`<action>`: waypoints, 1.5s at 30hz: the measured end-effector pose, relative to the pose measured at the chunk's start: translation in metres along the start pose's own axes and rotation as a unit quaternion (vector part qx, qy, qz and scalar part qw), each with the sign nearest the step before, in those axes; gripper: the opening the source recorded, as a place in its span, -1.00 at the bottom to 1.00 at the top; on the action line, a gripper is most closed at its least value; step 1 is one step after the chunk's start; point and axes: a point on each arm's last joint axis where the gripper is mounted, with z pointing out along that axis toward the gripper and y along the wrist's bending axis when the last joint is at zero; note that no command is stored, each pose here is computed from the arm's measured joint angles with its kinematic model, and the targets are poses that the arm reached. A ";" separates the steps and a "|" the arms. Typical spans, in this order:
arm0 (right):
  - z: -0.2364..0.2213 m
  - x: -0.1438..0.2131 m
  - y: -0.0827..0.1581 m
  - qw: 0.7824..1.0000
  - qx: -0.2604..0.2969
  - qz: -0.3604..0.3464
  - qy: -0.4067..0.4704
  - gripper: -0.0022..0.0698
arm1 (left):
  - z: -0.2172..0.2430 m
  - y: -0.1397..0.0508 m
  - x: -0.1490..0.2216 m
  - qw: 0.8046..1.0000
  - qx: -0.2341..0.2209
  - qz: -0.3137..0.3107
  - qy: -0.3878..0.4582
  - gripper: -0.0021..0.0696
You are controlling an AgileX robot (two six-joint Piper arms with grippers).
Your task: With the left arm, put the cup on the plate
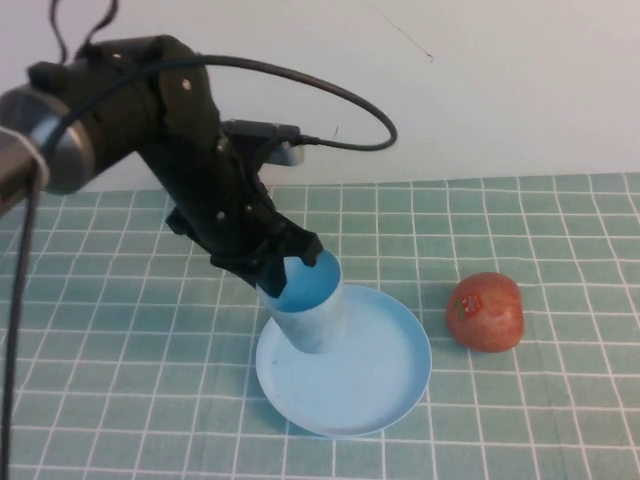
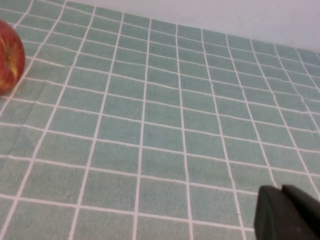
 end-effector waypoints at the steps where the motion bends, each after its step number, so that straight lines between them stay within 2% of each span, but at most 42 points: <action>1: 0.000 0.000 0.000 1.000 0.000 0.000 0.000 -0.95 | 0.007 -0.001 -0.003 1.000 0.001 0.004 0.006 -0.92; 8: 0.000 0.000 0.000 1.000 0.000 0.000 0.000 -0.95 | 0.069 -0.013 -0.012 0.998 0.006 0.030 0.056 -0.92; 13: 0.000 0.000 0.000 1.000 0.000 0.000 0.000 -0.95 | 0.079 -0.014 -0.015 0.998 0.002 0.035 0.047 -0.87; 16: 0.000 0.000 0.000 1.000 0.000 0.000 0.000 -0.95 | 0.078 -0.014 -0.017 0.998 -0.004 0.039 0.043 -0.57; 19: 0.000 0.000 0.000 1.000 0.000 0.000 0.000 -0.95 | 0.075 -0.013 -0.016 0.998 -0.011 0.041 0.041 -0.05; 20: 0.000 0.000 0.000 1.000 0.000 0.000 0.000 -0.95 | 0.073 -0.014 -0.016 0.998 -0.012 0.042 0.040 0.06; 22: 0.000 0.000 0.000 1.000 0.000 0.000 0.000 -0.95 | 0.065 -0.014 -0.015 0.998 -0.016 0.044 0.036 0.12; 25: 0.000 0.000 0.000 1.000 0.000 0.000 0.000 -0.95 | 0.037 -0.018 -0.013 0.998 -0.024 0.055 0.007 -0.09; 29: 0.000 0.000 0.000 1.000 0.000 0.000 0.000 -0.95 | -0.026 -0.027 -0.003 0.995 -0.036 0.073 -0.062 -0.69; 31: 0.000 0.000 0.000 1.000 0.000 0.000 0.000 -0.95 | -0.060 -0.033 0.007 0.991 -0.035 0.079 -0.099 -0.83; 37: 0.000 0.000 0.000 1.000 0.000 0.000 0.000 -0.95 | -0.141 -0.047 0.054 0.980 -0.018 0.092 -0.175 -0.93; 45: 0.000 0.000 0.000 1.000 0.000 0.000 0.000 -0.95 | -0.182 -0.057 0.111 0.977 0.020 0.099 -0.186 -0.93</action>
